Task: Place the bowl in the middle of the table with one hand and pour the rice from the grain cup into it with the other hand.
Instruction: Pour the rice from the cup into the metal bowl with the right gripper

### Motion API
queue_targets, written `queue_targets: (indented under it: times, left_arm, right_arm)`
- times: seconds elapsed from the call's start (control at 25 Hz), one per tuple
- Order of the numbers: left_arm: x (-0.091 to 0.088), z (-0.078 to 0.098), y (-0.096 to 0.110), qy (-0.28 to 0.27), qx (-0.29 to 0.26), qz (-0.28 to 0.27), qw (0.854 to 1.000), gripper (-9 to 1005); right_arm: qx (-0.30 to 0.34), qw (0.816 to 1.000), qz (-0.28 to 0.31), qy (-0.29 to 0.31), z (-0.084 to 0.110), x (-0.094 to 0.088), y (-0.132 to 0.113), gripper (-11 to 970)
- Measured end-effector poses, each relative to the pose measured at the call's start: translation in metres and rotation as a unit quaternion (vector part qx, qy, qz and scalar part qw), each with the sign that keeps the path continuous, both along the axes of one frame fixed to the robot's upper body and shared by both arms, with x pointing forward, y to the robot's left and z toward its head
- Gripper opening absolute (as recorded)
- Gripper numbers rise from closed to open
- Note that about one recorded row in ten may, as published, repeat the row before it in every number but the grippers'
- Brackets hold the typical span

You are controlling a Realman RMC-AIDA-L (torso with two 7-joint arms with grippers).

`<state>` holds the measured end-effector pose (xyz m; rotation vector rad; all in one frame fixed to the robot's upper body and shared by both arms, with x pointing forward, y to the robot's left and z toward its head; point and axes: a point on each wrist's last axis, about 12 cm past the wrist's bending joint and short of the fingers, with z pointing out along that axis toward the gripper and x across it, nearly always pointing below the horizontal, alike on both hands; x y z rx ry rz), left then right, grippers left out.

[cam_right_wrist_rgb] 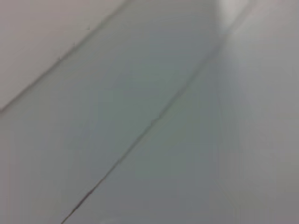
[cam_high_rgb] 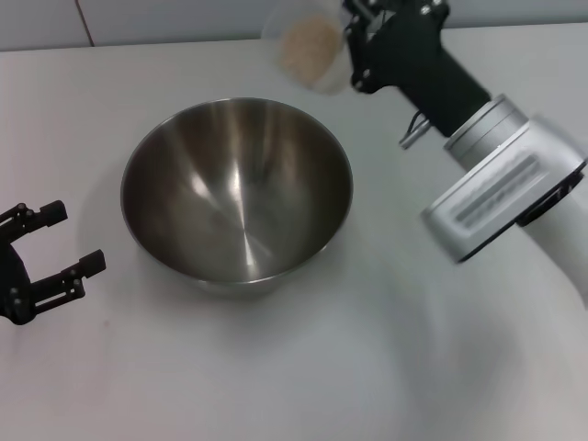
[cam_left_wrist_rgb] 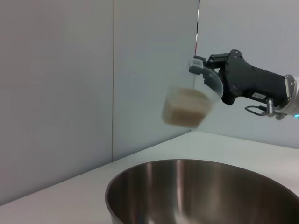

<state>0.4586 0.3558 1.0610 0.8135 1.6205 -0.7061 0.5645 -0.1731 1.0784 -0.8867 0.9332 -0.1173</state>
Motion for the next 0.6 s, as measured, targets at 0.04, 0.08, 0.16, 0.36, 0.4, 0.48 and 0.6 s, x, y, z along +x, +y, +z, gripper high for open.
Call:
queue_targets:
  times: [0.04, 0.08, 0.16, 0.36, 0.4, 0.48, 0.6]
  left_arm:
    - [0.000, 0.000, 0.000, 0.000, 0.000, 0.000, 1.000, 812]
    - [0.000, 0.000, 0.000, 0.001, 0.001, -0.001, 1.000, 812]
    - [0.000, -0.001, 0.000, 0.002, 0.002, -0.003, 1.000, 812]
    - [0.001, -0.002, -0.002, 0.006, 0.007, -0.008, 1.000, 812]
    - [0.001, -0.002, -0.002, 0.006, 0.007, -0.009, 1.000, 812]
    - [0.001, -0.002, -0.002, 0.005, 0.007, -0.009, 1.000, 812]
    - [0.001, -0.002, -0.002, 0.005, 0.008, -0.009, 1.000, 812]
  right_arm:
    - [-0.022, 1.000, -0.002, -0.018, -0.001, -0.002, 0.003, 24]
    - [-0.045, 0.998, -0.004, -0.036, -0.001, -0.004, 0.006, 24]
    - [-0.089, 0.993, -0.008, -0.072, -0.003, -0.007, 0.010, 23]
    - [-0.178, 0.973, -0.001, -0.149, -0.005, -0.013, 0.018, 22]
    - [-0.194, 0.967, 0.001, -0.164, -0.005, -0.014, 0.019, 22]
    - [-0.247, 0.946, 0.006, -0.208, -0.007, -0.016, 0.023, 21]
    - [-0.282, 0.929, 0.007, -0.240, -0.008, -0.016, 0.026, 21]
